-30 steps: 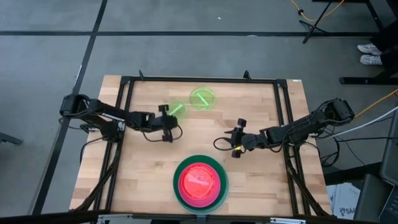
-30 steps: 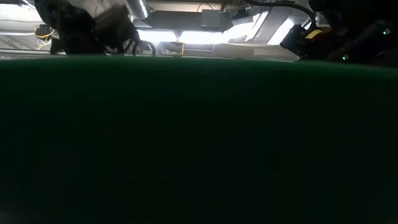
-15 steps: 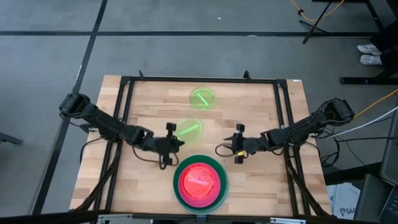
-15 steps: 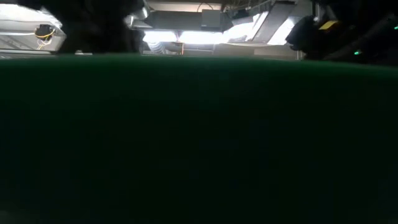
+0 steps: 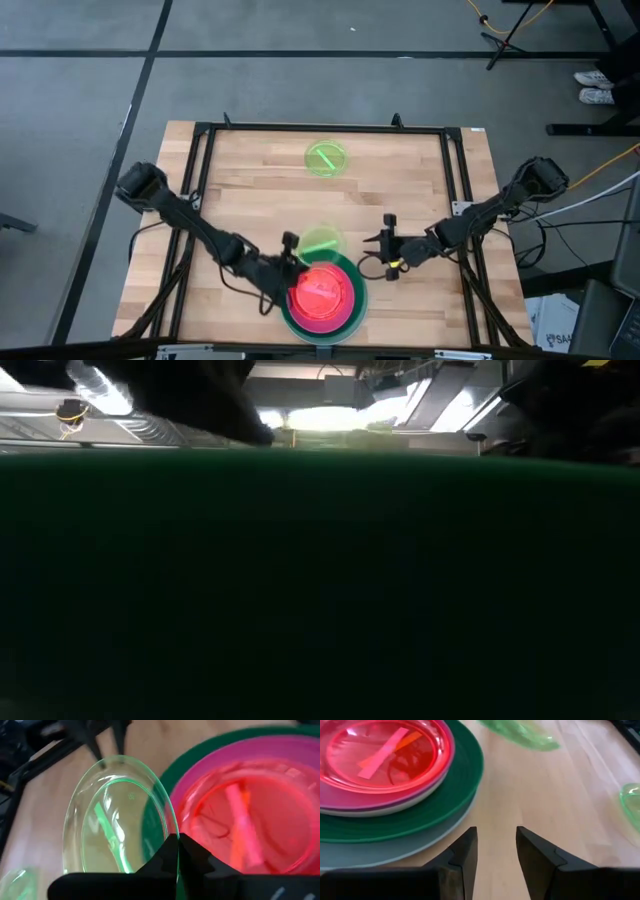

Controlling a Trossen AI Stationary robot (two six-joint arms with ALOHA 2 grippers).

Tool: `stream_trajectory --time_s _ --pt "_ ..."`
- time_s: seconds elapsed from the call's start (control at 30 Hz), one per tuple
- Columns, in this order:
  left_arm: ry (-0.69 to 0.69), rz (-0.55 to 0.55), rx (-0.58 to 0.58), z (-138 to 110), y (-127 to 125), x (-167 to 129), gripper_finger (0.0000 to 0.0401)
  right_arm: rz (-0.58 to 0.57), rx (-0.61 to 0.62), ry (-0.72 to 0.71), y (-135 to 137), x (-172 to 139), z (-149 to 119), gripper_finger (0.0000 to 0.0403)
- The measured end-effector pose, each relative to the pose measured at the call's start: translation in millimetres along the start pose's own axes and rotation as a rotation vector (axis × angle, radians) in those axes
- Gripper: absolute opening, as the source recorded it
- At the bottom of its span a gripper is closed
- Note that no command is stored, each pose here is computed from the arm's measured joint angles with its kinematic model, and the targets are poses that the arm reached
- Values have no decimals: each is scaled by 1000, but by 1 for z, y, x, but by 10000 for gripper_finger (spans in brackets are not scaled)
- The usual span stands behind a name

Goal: Stack plastic plates
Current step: Stack the left light green plate on top of the light pink plate

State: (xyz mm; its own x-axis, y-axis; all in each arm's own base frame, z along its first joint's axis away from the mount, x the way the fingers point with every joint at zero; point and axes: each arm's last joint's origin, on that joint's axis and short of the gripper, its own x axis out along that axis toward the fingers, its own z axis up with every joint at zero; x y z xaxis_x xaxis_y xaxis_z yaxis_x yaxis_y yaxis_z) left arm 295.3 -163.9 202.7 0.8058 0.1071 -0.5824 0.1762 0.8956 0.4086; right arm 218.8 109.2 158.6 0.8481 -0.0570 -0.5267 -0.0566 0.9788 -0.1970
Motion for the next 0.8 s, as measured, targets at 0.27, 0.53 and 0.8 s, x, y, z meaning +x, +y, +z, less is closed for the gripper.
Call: stream_trajectory --time_s 0.27,0.53,0.8 --pt "-67 -80 6 37 -44 5 0 77 82 -29 20 -11 0 127" --pt "-54 -150 -53 39 -81 13 0 121 176 -86 51 -33 -4 127" --pt "-16 -203 -85 29 -97 22 0 161 206 -153 74 -40 -8 127"
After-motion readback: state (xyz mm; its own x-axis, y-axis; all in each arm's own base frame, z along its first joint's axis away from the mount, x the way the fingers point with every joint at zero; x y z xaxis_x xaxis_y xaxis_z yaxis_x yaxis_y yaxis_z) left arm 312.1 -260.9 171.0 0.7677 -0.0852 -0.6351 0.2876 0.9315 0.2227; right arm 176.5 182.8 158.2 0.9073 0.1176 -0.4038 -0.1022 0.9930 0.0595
